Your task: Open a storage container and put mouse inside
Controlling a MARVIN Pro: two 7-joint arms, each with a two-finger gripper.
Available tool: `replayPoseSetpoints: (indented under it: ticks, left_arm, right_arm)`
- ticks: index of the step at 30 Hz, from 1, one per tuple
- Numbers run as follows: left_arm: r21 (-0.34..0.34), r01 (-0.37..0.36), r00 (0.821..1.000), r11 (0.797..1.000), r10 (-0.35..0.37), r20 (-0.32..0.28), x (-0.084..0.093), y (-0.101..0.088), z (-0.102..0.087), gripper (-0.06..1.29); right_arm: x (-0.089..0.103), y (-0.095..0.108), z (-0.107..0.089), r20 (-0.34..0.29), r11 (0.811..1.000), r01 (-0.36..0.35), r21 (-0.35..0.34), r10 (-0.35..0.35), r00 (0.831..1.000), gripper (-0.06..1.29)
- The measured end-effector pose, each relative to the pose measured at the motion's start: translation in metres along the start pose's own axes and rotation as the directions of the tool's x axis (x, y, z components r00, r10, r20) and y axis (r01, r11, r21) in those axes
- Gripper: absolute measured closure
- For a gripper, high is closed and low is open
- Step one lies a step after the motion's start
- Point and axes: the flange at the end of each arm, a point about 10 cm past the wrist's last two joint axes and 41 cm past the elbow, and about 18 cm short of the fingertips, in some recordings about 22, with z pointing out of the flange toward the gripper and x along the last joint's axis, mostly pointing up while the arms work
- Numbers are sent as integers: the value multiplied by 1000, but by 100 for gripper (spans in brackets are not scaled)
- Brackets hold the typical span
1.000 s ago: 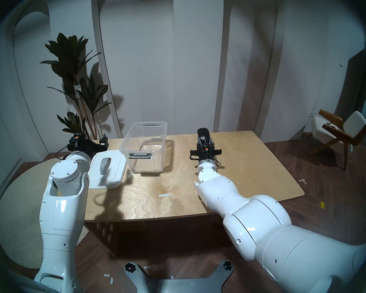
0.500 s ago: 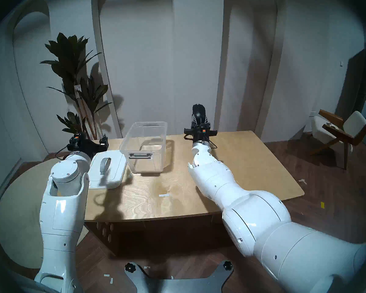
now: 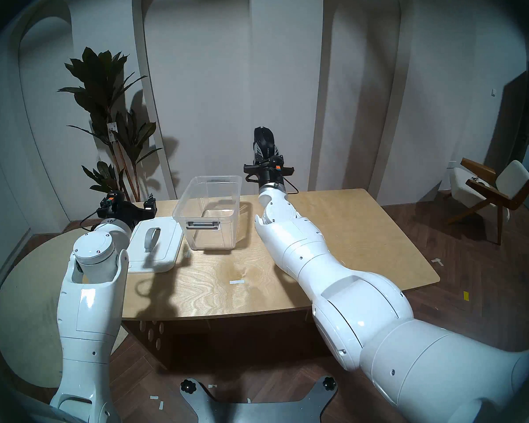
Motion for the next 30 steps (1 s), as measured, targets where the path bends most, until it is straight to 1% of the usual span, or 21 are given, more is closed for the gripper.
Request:
replayPoseSetpoints:
  ticks: [3,4,8,12,13,15,17,19,20,23,25,26,30]
  left_arm:
    - [-1,-1,1000,1000,1,1,0,0,0,-1]
    - [-1,-1,1000,1000,1,1,0,0,0,-2]
    - [-2,-2,1000,1000,2,1,0,0,0,-2]
    - [-2,-2,1000,1000,2,1,-1,0,0,-2]
    - [-2,-2,1000,1000,2,1,-1,0,0,-2]
    - [-2,-2,1000,1000,2,1,-1,0,0,-2]
    - [-3,-2,1000,1000,2,2,-1,0,0,-2]
    - [-3,-2,1000,1000,2,2,-1,0,0,-2]
    - [-3,-2,1000,1000,2,2,-1,0,0,-2]
    - [-3,-1,1000,1000,1,2,-1,0,0,-2]
    - [-3,-1,1000,1000,1,2,-1,0,0,-2]
    - [-3,-1,1000,1000,1,2,-1,0,0,-2]
    - [-3,1,1000,1000,-1,1,-1,0,0,-2]
  right_arm:
    - [2,-17,2,36,998,-37,41,35,999,72]
    - [2,-18,2,38,998,-39,44,38,999,72]
    - [3,-31,3,83,994,-74,77,68,994,72]
    - [-1,-41,0,147,988,-112,105,96,984,72]
    - [-4,-45,-2,175,985,-128,112,107,979,72]
    - [-8,-48,-6,212,982,-148,119,120,970,72]
    - [-15,-53,-12,267,976,-177,124,139,954,72]
    - [-19,-55,-16,301,972,-198,126,152,941,72]
    - [-21,-57,-18,323,969,-211,127,161,933,74]
    - [-28,-60,-25,380,960,-249,125,185,906,74]
    - [-33,-64,-30,431,953,-275,127,197,881,74]
    - [-35,-65,-32,448,950,-284,128,200,872,74]
    - [-42,-69,-40,529,940,-316,132,202,824,74]
